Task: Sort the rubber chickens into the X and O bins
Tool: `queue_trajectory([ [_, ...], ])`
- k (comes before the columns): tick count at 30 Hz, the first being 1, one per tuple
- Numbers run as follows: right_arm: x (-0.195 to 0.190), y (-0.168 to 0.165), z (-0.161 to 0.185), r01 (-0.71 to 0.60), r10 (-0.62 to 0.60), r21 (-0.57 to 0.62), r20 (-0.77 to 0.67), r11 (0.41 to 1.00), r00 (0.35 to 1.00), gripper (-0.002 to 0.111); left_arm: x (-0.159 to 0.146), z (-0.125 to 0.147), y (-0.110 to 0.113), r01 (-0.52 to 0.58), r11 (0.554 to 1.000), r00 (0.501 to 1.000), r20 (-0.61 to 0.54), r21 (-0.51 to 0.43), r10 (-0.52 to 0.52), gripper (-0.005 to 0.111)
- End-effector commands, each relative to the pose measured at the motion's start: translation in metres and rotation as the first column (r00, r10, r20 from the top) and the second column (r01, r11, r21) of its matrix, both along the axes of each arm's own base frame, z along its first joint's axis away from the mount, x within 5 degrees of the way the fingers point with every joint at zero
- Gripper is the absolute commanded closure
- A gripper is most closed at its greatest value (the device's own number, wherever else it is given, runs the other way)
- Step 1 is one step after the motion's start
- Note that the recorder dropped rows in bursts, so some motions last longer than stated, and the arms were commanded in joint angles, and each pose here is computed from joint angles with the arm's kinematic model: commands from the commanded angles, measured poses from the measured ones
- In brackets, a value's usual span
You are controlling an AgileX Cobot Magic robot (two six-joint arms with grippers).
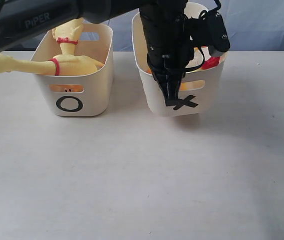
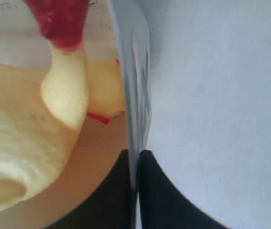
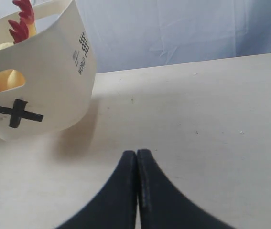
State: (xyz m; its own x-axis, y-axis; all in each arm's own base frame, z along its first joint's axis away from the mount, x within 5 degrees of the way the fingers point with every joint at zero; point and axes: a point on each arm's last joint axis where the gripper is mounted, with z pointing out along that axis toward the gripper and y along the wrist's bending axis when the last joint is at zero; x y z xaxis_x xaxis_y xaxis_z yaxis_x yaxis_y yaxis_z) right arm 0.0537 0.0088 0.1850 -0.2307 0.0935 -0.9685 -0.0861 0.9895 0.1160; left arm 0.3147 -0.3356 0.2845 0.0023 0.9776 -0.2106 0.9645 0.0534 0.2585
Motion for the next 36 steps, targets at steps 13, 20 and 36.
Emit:
queue_trajectory([
  [13, 0.000, 0.000, 0.001, -0.002, 0.002, 0.001, 0.014, 1.000, 1.000, 0.109, 0.006, -0.033, -0.007, 0.001, 1.000, 0.999, -0.044, 0.027, 0.000, 0.095],
  [20, 0.000, 0.000, 0.001, -0.002, 0.002, 0.001, 0.014, 1.000, 1.000, 0.109, 0.013, -0.028, 0.000, -0.084, 0.994, 0.996, 0.037, 0.075, 0.081, 0.057],
  [36, 0.000, 0.000, 0.001, -0.002, 0.002, 0.001, 0.014, 1.000, 1.000, 0.109, -0.025, 0.098, 0.042, -0.334, 0.906, 0.922, 0.108, -0.262, 0.371, 0.075],
])
